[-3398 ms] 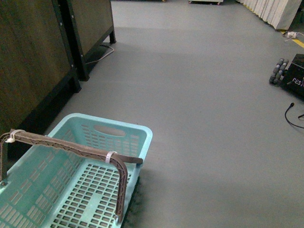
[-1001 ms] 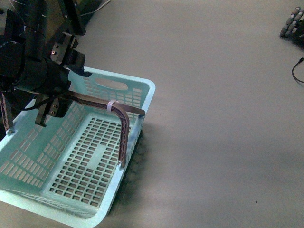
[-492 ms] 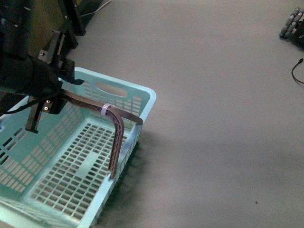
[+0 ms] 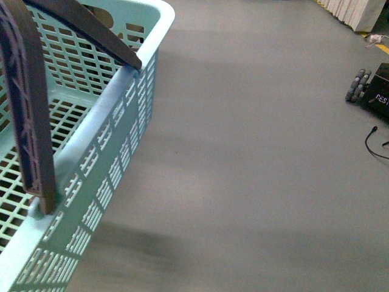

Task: Pick lemon and mango into basket

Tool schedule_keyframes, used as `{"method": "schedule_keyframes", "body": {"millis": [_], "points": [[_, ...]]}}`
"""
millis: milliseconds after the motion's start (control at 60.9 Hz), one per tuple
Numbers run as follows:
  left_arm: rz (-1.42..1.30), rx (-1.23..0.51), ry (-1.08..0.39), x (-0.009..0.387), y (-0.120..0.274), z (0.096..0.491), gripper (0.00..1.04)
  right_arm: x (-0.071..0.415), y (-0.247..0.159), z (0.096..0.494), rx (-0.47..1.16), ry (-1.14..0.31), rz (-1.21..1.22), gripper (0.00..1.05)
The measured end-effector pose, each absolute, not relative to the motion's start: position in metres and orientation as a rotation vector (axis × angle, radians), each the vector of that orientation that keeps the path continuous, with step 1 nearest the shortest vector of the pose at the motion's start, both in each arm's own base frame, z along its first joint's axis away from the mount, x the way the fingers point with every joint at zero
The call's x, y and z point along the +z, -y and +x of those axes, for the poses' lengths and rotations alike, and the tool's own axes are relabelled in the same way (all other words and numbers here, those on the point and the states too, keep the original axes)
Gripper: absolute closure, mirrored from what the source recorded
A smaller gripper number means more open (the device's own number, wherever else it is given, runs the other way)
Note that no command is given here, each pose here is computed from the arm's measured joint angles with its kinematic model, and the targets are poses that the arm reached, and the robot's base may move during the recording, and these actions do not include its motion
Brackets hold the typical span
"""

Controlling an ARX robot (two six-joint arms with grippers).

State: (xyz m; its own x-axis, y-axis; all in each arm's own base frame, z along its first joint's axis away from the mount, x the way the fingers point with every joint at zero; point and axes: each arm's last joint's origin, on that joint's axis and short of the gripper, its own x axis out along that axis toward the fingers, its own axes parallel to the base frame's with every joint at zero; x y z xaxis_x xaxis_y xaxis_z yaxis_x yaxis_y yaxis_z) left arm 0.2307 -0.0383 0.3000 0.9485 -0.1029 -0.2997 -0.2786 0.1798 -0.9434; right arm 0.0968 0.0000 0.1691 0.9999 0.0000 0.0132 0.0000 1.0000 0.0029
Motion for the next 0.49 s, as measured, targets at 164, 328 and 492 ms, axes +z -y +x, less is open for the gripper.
{"method": "schedule_keyframes", "body": {"millis": [164,328,492], "points": [[-1.410,0.135,-0.351,0.3011,0.0437,0.2235,0.77,0.1691,0.0000,0.0968,0.000,0.013,0.003,0.09],[-1.414,0.143,-0.371,0.3000,0.0456,0.2215,0.77,0.1691,0.0000,0.0968,0.000,0.013,0.003,0.09],[-1.412,0.148,-0.365,0.3000,0.0455,0.2215,0.77,0.1691,0.0000,0.0968,0.000,0.013,0.003,0.09]]}}
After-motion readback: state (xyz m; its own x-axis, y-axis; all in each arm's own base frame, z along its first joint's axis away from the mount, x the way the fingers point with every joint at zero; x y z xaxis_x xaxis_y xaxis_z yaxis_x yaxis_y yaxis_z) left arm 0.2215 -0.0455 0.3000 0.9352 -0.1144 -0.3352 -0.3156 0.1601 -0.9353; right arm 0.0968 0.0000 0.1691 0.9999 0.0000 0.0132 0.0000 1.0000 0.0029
